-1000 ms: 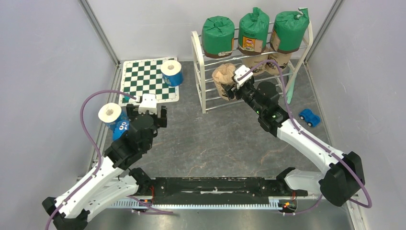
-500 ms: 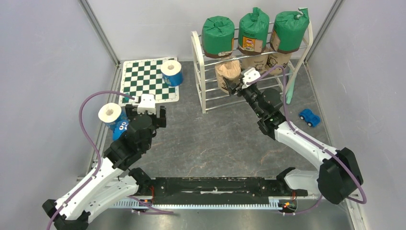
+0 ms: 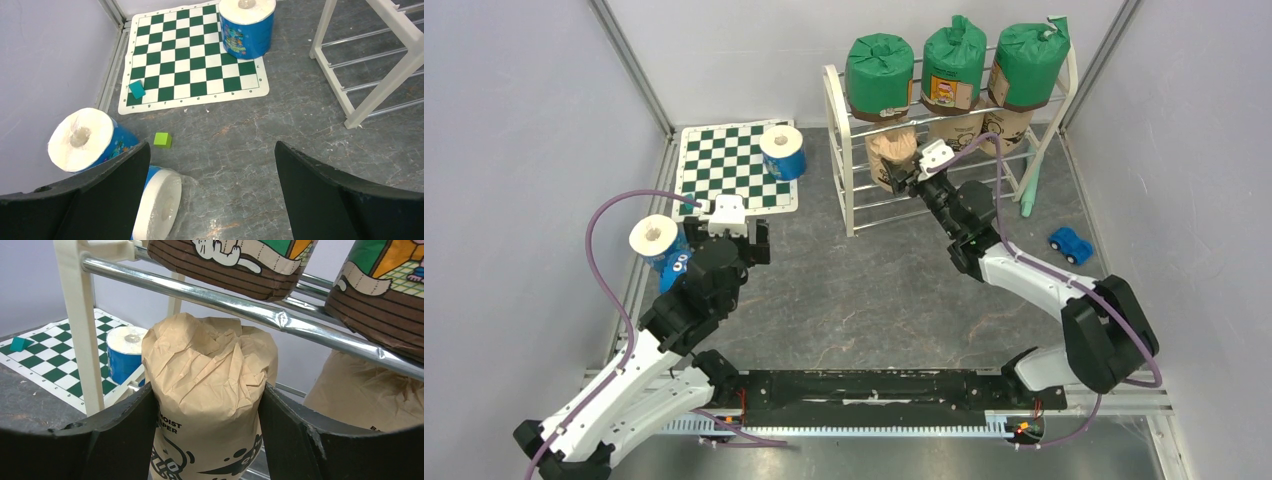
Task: Place and organize the paper towels onto the shelf
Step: Place the paper towel on the shelf.
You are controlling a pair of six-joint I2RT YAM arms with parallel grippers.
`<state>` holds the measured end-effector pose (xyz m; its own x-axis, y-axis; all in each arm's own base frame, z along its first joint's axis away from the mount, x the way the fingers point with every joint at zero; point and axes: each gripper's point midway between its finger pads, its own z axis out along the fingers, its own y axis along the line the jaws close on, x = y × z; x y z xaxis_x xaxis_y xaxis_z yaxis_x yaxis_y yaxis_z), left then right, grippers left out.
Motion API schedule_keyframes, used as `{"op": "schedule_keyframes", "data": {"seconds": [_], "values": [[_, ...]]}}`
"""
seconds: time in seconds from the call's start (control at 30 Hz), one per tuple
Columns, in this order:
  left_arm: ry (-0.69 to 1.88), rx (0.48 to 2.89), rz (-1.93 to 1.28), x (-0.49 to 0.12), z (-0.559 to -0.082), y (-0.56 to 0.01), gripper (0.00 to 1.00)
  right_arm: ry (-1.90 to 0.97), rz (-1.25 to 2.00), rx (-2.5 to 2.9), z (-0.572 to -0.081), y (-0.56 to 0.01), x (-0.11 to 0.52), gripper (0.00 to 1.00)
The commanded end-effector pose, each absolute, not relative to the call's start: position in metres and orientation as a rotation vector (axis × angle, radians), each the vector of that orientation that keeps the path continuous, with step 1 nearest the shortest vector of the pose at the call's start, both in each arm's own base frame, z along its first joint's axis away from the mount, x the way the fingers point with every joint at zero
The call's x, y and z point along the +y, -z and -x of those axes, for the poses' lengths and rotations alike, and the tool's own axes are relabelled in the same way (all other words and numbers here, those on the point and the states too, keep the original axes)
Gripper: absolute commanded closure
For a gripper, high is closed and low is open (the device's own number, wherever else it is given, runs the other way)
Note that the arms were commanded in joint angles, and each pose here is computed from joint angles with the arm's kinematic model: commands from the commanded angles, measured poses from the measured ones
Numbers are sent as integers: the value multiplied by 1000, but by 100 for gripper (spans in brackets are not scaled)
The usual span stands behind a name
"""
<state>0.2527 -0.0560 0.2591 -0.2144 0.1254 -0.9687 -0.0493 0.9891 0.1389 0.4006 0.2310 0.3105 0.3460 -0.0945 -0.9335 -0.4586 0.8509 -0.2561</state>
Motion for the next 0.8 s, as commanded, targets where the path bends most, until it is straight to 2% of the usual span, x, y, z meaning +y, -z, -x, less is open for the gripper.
{"op": "schedule_keyframes", "data": {"seconds": [0.0,0.77], "values": [[-133,1755,-36,-58,-257,-264,0,-264,473,1054,-406,-362,234,59],[-107,1767,-29,-59,-260,-260,0,-253,428,924,-430,-373,247,59]]}}
